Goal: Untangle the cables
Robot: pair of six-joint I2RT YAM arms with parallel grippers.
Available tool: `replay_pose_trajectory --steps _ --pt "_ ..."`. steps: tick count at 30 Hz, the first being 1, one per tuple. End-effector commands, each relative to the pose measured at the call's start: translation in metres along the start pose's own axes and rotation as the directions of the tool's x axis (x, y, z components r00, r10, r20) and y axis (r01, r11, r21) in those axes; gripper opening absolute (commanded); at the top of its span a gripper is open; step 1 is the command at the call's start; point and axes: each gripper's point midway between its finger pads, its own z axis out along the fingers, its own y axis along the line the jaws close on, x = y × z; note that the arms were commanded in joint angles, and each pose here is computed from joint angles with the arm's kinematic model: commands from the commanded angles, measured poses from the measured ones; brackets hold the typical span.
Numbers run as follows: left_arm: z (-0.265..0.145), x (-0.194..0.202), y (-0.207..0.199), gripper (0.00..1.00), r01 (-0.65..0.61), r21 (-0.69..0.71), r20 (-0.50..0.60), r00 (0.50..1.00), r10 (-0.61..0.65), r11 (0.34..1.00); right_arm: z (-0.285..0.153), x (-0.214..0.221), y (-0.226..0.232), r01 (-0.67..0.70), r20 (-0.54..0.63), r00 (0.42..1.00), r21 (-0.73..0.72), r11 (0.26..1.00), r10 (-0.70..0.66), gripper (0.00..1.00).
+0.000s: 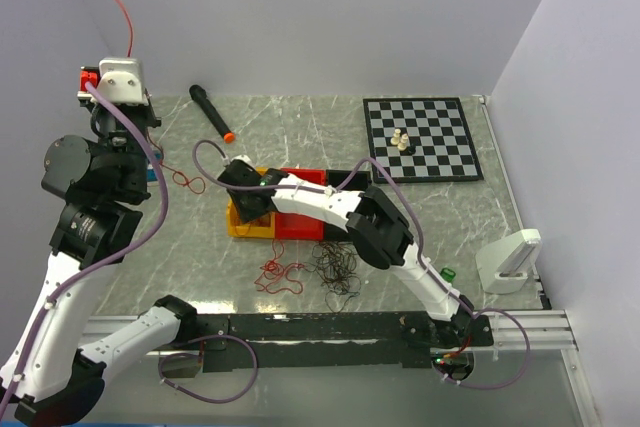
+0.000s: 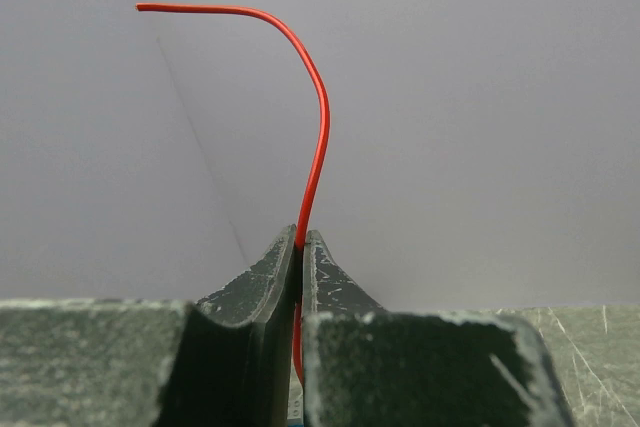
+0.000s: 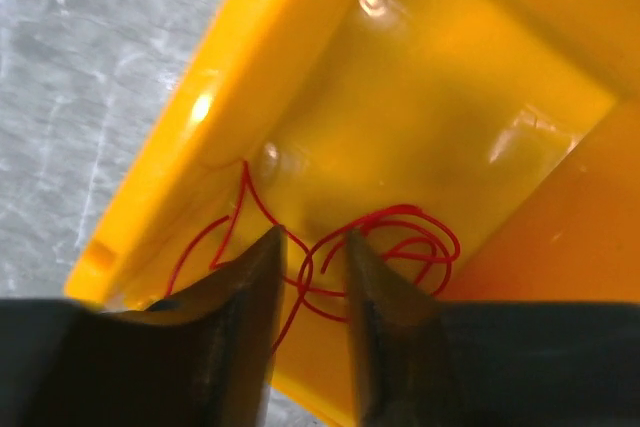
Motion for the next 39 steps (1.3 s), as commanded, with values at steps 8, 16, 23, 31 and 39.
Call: replay_pose_trajectory --steps 8,16,23,31,39 --pt "-0.003 -0.007 0.003 0.10 0.007 -0.005 0.043 0.999 -0.007 1.000 -0.025 -0.018 -0.003 0.014 0.060 0.998 0.010 1.000 -0.015 0.00" --pt "0.000 -0.008 0.000 0.11 0.013 0.007 0.048 0.999 -0.013 1.000 -0.091 -0.051 -0.001 0.001 0.226 0.974 -0.026 1.000 0.004 0.00" --pt "0.003 -0.020 -0.009 0.13 0.053 0.058 0.073 0.996 -0.057 0.997 -0.160 -0.070 0.000 0.007 0.375 0.926 -0.106 0.994 0.033 0.00" --pt "0.013 -0.041 -0.043 0.14 0.155 0.222 0.064 0.983 -0.173 0.963 -0.237 -0.069 -0.019 -0.017 0.496 0.862 -0.183 0.983 0.107 0.00" --pt "0.023 0.000 -0.099 0.15 0.228 0.366 -0.086 0.974 -0.211 0.902 -0.285 -0.047 -0.063 -0.104 0.560 0.812 -0.137 0.985 0.164 0.00"
